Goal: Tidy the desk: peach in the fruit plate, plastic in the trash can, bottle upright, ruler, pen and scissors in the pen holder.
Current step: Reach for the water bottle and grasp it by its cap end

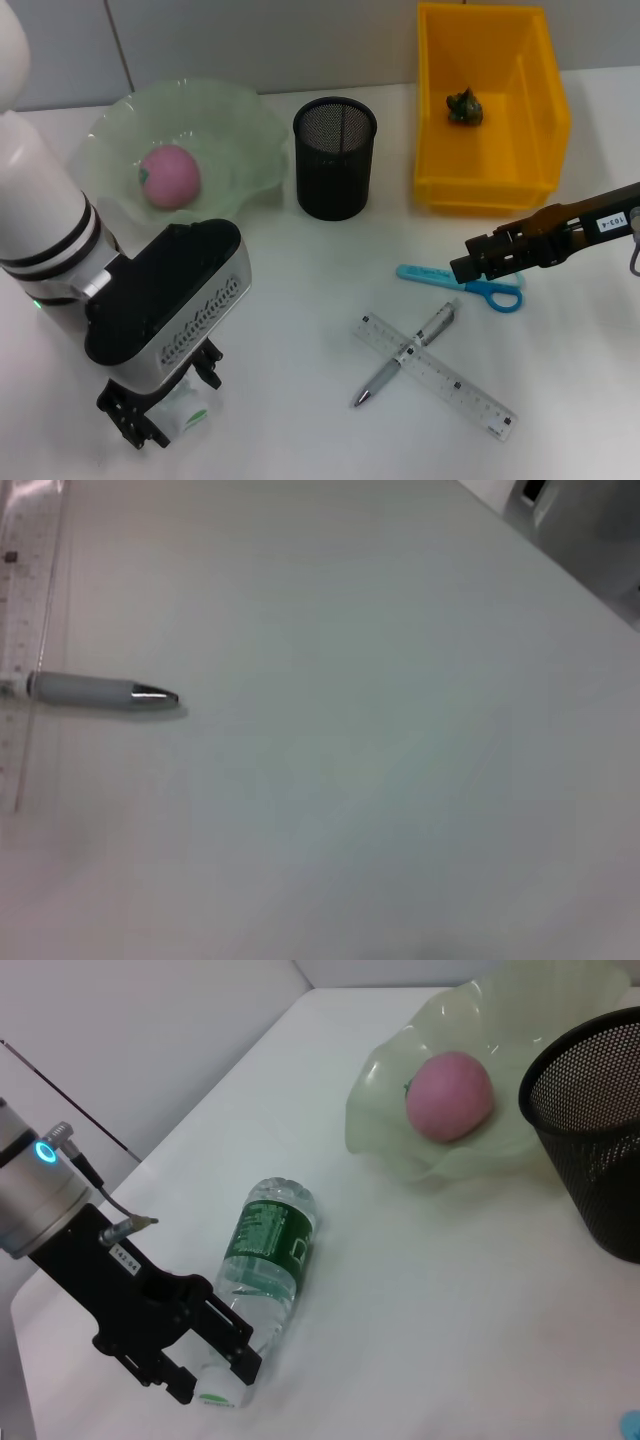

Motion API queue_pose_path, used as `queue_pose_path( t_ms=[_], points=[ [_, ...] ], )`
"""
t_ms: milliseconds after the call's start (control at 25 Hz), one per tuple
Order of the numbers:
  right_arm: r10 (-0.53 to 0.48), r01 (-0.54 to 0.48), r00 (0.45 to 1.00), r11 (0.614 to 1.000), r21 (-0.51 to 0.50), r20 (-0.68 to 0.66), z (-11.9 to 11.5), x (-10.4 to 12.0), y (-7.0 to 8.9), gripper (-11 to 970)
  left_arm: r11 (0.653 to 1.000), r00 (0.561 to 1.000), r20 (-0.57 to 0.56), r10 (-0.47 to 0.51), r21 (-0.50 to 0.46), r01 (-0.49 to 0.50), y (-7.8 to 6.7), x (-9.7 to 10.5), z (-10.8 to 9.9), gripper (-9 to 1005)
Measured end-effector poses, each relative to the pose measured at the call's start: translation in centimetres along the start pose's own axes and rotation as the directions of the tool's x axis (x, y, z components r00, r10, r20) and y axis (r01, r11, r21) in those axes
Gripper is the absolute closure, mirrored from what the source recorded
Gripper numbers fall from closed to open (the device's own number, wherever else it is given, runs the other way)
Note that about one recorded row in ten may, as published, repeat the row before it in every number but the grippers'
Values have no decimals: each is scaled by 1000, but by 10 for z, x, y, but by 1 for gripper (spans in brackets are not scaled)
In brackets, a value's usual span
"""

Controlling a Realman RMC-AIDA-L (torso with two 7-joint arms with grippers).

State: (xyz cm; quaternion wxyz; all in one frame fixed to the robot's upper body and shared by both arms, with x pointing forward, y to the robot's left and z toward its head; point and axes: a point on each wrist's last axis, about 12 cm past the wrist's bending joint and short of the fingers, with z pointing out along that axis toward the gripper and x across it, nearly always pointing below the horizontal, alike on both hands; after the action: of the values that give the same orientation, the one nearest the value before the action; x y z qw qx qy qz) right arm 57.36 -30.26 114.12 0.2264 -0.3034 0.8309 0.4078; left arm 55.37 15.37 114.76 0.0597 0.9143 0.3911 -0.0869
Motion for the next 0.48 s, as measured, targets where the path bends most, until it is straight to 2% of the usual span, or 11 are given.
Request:
queue_pose_path(
  t_ms=[480],
  points=[
    [-6, 6, 1000, 1000, -26, -12, 1, -1, 3, 220, 1000, 1000, -22, 9, 6, -9, 1, -1, 4, 255]
  ],
)
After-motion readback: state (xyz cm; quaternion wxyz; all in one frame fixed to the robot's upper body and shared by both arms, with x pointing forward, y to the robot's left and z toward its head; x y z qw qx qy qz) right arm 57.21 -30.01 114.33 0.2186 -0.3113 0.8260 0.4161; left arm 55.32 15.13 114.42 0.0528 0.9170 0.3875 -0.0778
